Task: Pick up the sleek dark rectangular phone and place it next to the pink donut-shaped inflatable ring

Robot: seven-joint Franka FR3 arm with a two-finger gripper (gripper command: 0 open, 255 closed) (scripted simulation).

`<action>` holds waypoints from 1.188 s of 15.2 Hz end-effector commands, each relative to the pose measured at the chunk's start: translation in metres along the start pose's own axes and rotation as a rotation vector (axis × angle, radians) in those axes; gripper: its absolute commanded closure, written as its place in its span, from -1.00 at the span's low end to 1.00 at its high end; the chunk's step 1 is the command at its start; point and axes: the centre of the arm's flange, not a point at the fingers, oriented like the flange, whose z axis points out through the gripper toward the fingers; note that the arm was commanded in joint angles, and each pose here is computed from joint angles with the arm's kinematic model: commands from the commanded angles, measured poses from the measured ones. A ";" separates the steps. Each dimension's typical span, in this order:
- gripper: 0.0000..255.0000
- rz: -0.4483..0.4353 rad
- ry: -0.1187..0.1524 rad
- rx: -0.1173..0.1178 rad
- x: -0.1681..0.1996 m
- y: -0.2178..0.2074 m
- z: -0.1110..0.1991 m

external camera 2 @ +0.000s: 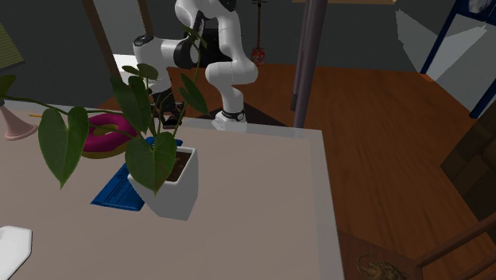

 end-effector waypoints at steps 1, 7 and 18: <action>1.00 0.000 0.001 0.000 0.001 0.001 0.012; 1.00 0.000 0.001 0.000 0.001 0.003 0.036; -1.00 0.000 0.001 0.000 0.001 0.003 0.036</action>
